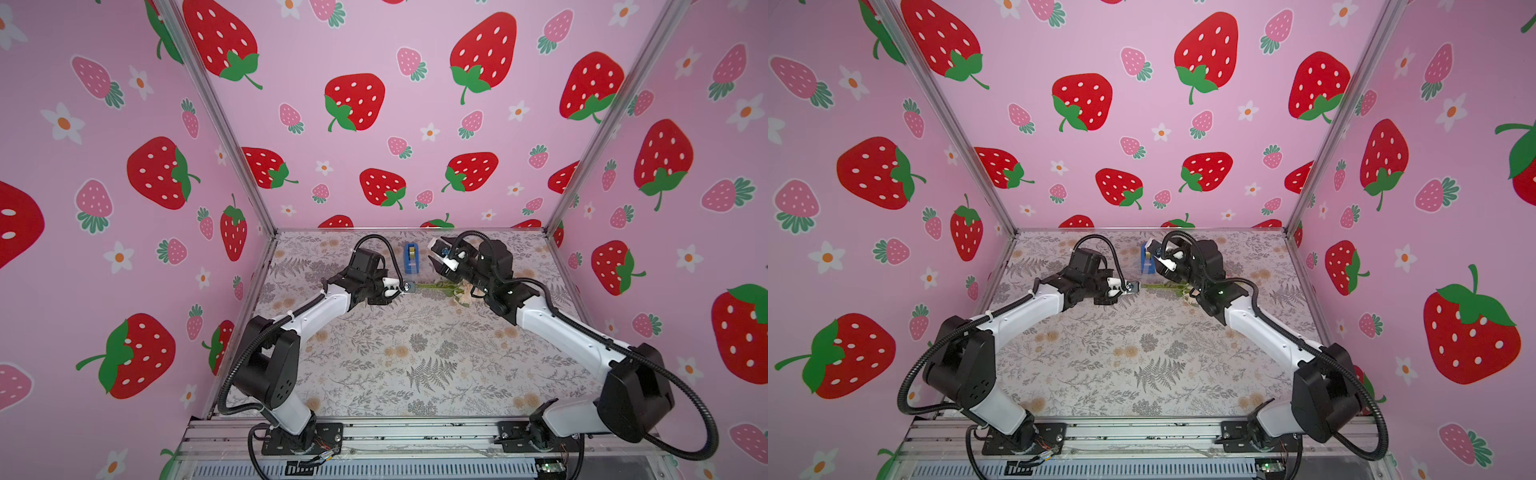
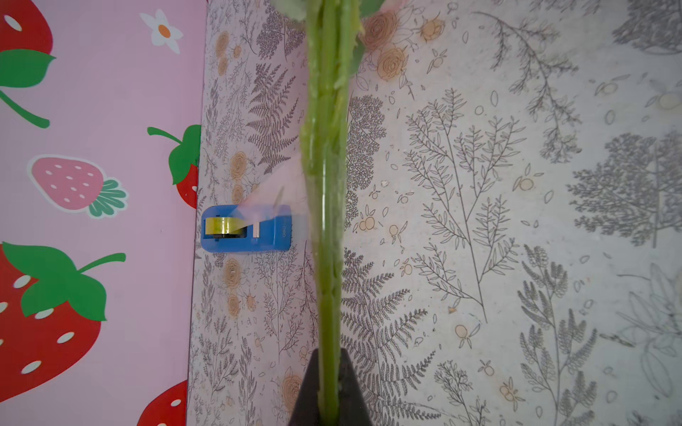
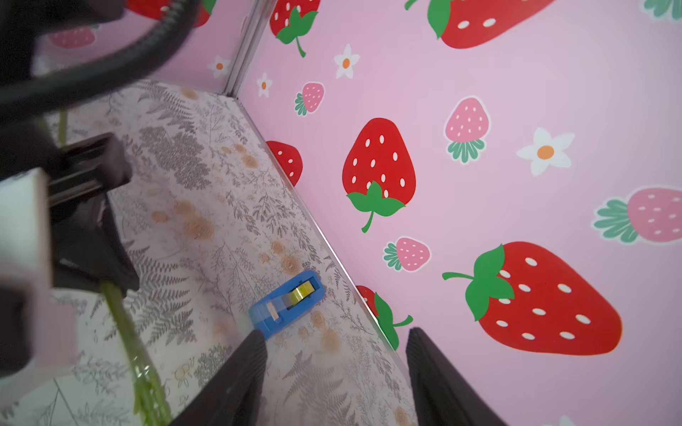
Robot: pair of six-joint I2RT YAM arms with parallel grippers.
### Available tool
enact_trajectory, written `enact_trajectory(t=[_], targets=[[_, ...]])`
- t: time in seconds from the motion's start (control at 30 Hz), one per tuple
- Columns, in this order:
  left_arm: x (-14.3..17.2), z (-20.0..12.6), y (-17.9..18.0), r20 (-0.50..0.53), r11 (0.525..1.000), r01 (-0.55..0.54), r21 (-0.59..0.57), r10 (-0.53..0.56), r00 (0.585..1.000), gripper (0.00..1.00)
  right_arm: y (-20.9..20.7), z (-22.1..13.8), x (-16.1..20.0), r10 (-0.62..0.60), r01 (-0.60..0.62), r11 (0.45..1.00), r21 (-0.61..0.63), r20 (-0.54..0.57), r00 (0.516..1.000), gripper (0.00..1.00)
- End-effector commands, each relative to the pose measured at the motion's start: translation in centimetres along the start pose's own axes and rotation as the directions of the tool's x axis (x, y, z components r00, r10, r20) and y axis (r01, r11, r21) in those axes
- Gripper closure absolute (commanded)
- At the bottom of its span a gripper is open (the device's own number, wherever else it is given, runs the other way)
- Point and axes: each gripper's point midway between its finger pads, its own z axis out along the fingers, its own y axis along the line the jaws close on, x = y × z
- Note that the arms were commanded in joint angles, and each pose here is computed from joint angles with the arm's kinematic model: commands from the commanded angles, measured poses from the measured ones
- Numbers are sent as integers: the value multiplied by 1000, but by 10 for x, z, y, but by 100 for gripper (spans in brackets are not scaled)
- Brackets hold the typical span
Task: Wrap bouquets with tape
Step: Wrap the tape around the bouquet, then tear off the tape using the Tape Cutter.
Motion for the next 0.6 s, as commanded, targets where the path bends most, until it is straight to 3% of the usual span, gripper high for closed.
enact_trajectory(t=[0.0,0.13,0.27,0.57], targets=[[-20,-12,1,64,997,-62,-37,65,996,100,-4,21,18,326,-329,943,-46,-74,943,41],[-17,-11,-24,52,998,-54,15,53,997,100,11,59,47,445,-479,872,-100,-247,861,51],[-13,-7,-43,50,999,-19,51,17,999,100,40,89,79,495,-594,791,-147,-417,762,53],[-3,9,-62,31,994,37,104,-40,999,100,78,118,144,629,-779,627,-7,-585,512,55]])
